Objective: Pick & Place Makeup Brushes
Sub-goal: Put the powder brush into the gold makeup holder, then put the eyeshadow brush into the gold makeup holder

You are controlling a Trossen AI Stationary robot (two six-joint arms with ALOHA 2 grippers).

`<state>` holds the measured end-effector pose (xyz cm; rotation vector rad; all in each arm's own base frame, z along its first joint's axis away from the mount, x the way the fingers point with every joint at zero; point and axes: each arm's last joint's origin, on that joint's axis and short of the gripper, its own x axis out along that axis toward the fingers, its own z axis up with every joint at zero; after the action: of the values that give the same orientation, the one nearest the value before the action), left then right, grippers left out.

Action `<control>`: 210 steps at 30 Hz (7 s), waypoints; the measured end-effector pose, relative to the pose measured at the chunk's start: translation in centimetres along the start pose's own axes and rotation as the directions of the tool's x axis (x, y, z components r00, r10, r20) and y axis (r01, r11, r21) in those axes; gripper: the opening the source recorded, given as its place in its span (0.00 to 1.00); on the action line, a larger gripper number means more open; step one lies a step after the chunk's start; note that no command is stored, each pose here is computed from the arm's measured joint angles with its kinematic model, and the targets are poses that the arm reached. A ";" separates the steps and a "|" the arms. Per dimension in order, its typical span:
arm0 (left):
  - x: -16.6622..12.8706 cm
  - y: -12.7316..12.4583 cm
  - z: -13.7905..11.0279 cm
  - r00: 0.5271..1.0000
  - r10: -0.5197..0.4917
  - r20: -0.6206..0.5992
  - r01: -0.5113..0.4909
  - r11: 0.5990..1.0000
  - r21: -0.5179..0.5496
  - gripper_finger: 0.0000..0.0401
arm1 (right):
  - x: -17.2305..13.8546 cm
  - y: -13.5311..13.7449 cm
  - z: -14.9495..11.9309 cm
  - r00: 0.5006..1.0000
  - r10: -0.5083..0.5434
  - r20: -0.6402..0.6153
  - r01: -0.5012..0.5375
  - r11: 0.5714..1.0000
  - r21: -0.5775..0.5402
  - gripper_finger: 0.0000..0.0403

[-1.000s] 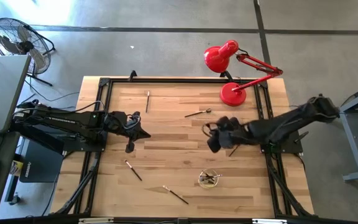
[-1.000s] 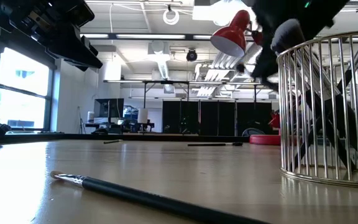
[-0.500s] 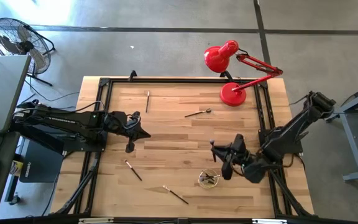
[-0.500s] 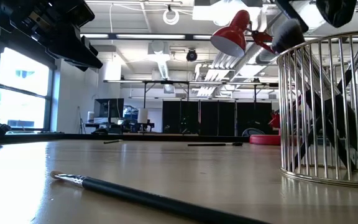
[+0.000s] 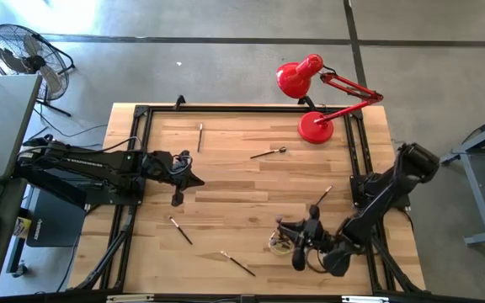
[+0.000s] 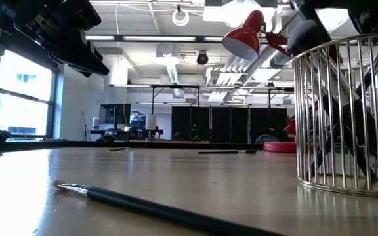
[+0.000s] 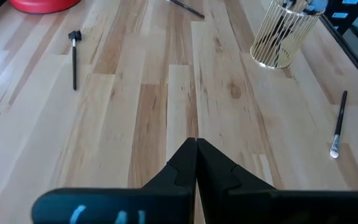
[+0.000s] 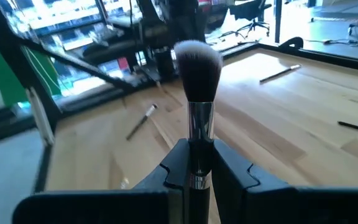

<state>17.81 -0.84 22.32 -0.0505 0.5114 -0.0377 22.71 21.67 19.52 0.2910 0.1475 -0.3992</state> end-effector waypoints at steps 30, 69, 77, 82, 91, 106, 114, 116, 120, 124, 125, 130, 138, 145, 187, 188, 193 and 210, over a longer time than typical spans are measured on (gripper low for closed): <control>0.0 0.0 0.0 1.000 0.002 0.003 -0.002 1.000 -0.026 0.00 | 0.4 0.1 -0.5 0.993 0.075 -0.093 -0.084 0.992 -0.095 0.24; -1.6 -3.9 -1.6 0.881 -0.020 -0.472 0.008 1.000 -0.026 0.00 | 24.3 -5.2 9.2 0.744 -0.115 -0.658 -0.033 0.978 -0.208 0.00; -2.8 -7.7 -2.3 0.872 -0.079 -0.483 0.092 0.996 0.005 0.00 | 26.4 -4.7 7.1 0.763 -0.047 -0.644 -0.043 0.991 -0.124 0.00; -3.4 -8.9 -2.7 0.874 -0.090 -0.477 0.085 0.996 -0.032 0.00 | 26.7 -4.0 6.8 0.790 -0.012 -0.614 -0.066 0.992 -0.104 0.00; -2.4 -11.2 -4.7 0.802 -0.076 -0.592 0.163 0.982 0.095 0.00 | 25.6 -2.4 5.5 0.824 -0.046 -0.565 -0.045 0.988 -0.146 0.00; -0.2 -11.8 -6.7 0.722 0.060 -0.689 0.112 0.973 0.201 0.13 | 25.5 -2.9 3.5 0.831 0.032 -0.556 -0.085 0.994 -0.070 0.00; -0.2 -11.7 -6.8 0.729 0.082 -0.679 0.097 0.970 0.221 0.28 | 25.6 -2.9 3.6 0.835 0.036 -0.549 -0.092 0.993 -0.075 0.00; -0.1 -11.5 -7.2 0.727 0.101 -0.679 0.085 0.968 0.235 0.30 | 25.6 -2.8 3.7 0.838 0.041 -0.544 -0.102 0.991 -0.082 0.00; -0.1 -11.0 -8.2 0.706 0.109 -0.700 0.089 0.967 0.240 0.30 | 25.6 -2.8 3.7 0.835 0.049 -0.548 -0.110 0.991 -0.079 0.00; 0.1 -10.9 -8.9 0.717 0.092 -0.691 0.098 0.968 0.231 0.30 | 25.6 -2.8 3.7 0.832 0.057 -0.551 -0.118 0.990 -0.075 0.00; 0.3 -10.9 -9.0 0.725 0.082 -0.683 0.109 0.967 0.231 0.30 | 25.6 -2.8 3.7 0.832 0.058 -0.551 -0.119 0.990 -0.075 0.00; 0.6 -11.1 -9.3 0.754 0.042 -0.655 0.144 0.963 0.228 0.30 | 25.6 -2.8 3.7 0.833 0.056 -0.550 -0.117 0.990 -0.076 0.00; 1.1 -10.8 -10.4 0.726 0.075 -0.684 0.080 0.978 0.192 0.21 | 25.7 -2.8 3.7 0.834 0.059 -0.549 -0.119 0.990 -0.074 0.00; 2.5 -9.3 -10.0 0.689 0.056 -0.723 -0.048 0.998 0.031 0.03 | 25.8 -2.6 4.0 0.853 0.070 -0.518 -0.139 0.986 -0.096 0.00; 6.5 -3.7 -6.4 0.830 -0.042 -0.556 -0.162 0.936 -0.313 0.00 | 29.8 -1.8 -1.6 0.835 -0.315 -0.451 -0.298 0.430 -0.852 0.21; 6.5 -3.7 -6.4 0.830 -0.042 -0.556 -0.162 0.936 -0.312 0.00 | 29.8 -1.8 -1.6 0.831 -0.310 -0.462 -0.310 0.432 -0.847 0.21; 6.5 -3.7 -6.4 0.831 -0.043 -0.554 -0.161 0.936 -0.313 0.00 | 29.7 -1.9 -1.9 0.810 -0.268 -0.522 -0.350 0.494 -0.796 0.21; 6.8 -3.9 -5.5 0.863 -0.060 -0.501 -0.129 0.934 -0.333 0.00 | 30.0 -2.6 -1.6 0.799 -0.272 -0.536 -0.335 0.540 -0.772 0.21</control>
<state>20.97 -5.31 14.40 -0.3982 1.0460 0.0821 48.91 9.04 11.37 -0.5955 0.9665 -0.1322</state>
